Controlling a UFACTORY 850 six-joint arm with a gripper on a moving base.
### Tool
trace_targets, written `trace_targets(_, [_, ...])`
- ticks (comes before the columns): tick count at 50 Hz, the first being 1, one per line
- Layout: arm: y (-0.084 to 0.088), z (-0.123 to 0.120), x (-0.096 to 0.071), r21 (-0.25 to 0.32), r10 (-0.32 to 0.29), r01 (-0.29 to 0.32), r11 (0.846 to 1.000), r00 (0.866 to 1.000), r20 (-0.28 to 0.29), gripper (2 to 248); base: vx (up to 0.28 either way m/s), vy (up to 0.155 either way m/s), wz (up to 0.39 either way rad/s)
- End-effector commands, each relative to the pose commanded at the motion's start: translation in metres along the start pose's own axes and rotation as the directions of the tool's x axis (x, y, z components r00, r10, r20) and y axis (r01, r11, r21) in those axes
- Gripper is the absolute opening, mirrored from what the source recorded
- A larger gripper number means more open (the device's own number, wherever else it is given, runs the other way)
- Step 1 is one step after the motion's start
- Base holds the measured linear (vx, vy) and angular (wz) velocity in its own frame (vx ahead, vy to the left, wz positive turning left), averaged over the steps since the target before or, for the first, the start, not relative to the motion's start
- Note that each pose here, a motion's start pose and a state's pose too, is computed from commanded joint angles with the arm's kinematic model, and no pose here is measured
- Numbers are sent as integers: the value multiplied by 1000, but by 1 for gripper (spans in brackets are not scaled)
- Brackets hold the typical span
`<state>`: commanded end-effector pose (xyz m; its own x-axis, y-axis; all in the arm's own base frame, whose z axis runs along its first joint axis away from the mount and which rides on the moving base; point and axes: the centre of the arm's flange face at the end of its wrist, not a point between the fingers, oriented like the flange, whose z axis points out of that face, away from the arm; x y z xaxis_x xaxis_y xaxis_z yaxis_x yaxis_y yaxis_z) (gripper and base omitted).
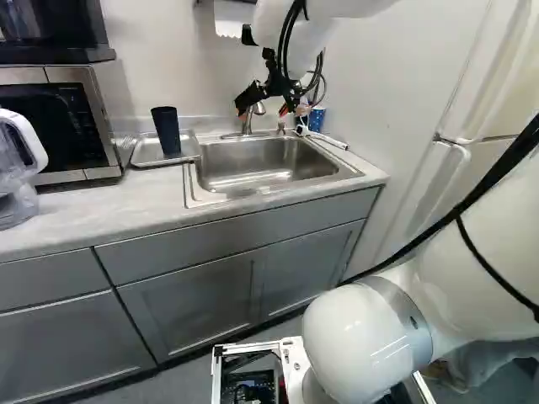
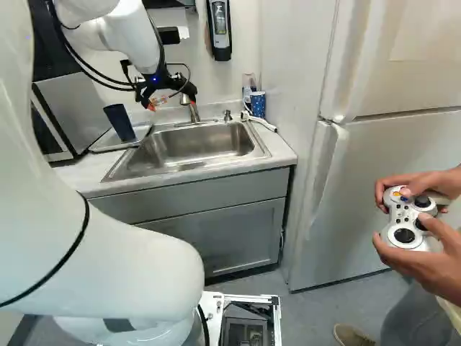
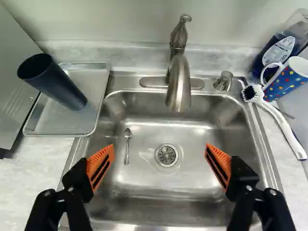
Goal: Rinse the cup and place it in the tray
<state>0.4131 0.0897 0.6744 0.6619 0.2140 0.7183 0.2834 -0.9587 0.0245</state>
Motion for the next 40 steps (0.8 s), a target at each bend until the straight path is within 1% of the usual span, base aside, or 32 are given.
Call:
trace_targets(20, [0,0,0,0,0,0,1000,1000,0,247,-3,0,0])
trace_targets(40, [0,0,0,0,0,0,1000,1000,0,247,-73,-1,4])
